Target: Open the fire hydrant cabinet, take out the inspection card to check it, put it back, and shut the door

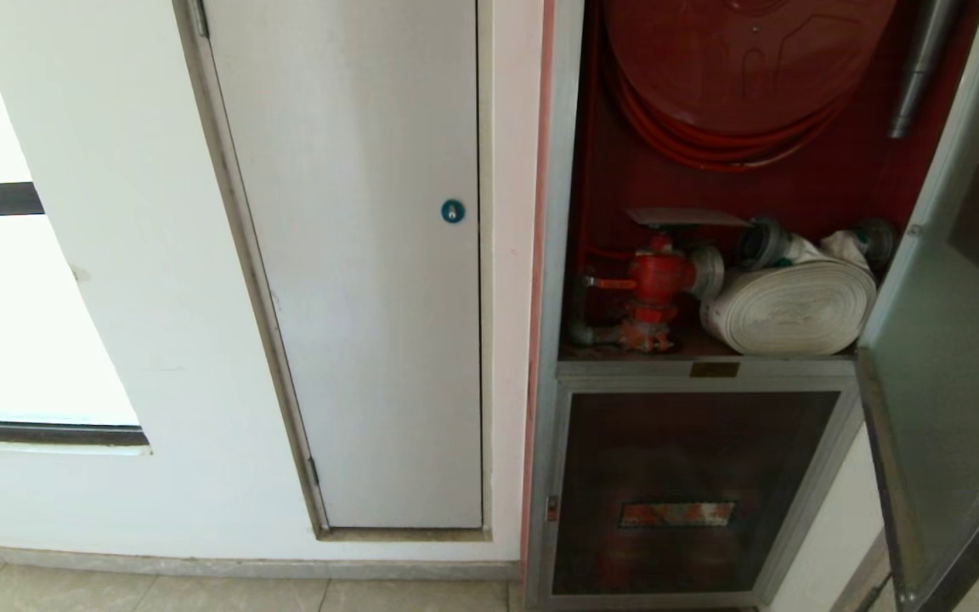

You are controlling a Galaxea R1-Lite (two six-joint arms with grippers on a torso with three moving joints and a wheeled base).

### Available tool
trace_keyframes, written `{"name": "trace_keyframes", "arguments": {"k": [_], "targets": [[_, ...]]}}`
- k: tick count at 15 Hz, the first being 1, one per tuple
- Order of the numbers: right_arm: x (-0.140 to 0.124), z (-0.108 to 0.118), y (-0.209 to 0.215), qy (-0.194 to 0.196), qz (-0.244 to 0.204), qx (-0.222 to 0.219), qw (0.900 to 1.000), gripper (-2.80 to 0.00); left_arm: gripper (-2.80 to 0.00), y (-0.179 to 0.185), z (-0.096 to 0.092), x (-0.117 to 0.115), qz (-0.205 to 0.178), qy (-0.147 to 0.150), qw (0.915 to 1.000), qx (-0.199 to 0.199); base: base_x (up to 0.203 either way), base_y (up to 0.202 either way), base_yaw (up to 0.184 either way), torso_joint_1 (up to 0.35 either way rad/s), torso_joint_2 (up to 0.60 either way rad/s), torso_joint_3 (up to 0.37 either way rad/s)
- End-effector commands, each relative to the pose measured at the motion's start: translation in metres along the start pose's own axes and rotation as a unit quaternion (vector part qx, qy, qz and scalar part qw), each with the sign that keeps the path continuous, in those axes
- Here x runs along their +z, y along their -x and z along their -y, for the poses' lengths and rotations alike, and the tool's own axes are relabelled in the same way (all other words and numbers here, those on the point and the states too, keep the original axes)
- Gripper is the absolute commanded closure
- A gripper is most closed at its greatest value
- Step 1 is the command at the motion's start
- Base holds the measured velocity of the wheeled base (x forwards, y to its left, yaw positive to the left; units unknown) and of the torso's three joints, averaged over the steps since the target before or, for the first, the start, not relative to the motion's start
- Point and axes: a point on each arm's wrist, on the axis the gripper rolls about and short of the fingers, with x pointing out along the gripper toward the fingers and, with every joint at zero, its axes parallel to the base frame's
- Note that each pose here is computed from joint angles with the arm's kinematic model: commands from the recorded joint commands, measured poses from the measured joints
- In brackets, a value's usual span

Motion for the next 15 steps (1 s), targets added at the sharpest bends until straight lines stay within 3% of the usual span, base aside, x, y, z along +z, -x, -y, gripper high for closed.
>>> {"name": "trace_keyframes", "arguments": {"k": [1,7,12,15], "targets": [[0.007,0.013,-0.003,-0.001,0.017,-0.031,0.999,0.00,0.00,-0.002,0.000,-0.006,-0.012,0.000,0.9999,0.000,0.000,0.000,0.000,0.000,0.00,0.000],[0.008,0.044,0.000,0.026,0.036,-0.094,0.995,0.00,0.00,-0.002,0.000,-0.006,-0.012,0.000,0.9999,0.000,0.000,0.000,0.000,0.000,0.00,0.000],[0.015,0.074,-0.001,0.060,0.070,-0.184,0.979,0.00,0.00,-0.002,0.000,-0.006,-0.012,0.000,0.9999,0.000,0.000,0.000,0.000,0.000,0.00,0.000],[0.020,0.082,0.006,0.083,0.056,-0.198,0.975,0.00,0.00,-0.001,0.000,-0.006,-0.012,0.000,0.9999,0.000,0.000,0.000,0.000,0.000,0.00,0.000]]}}
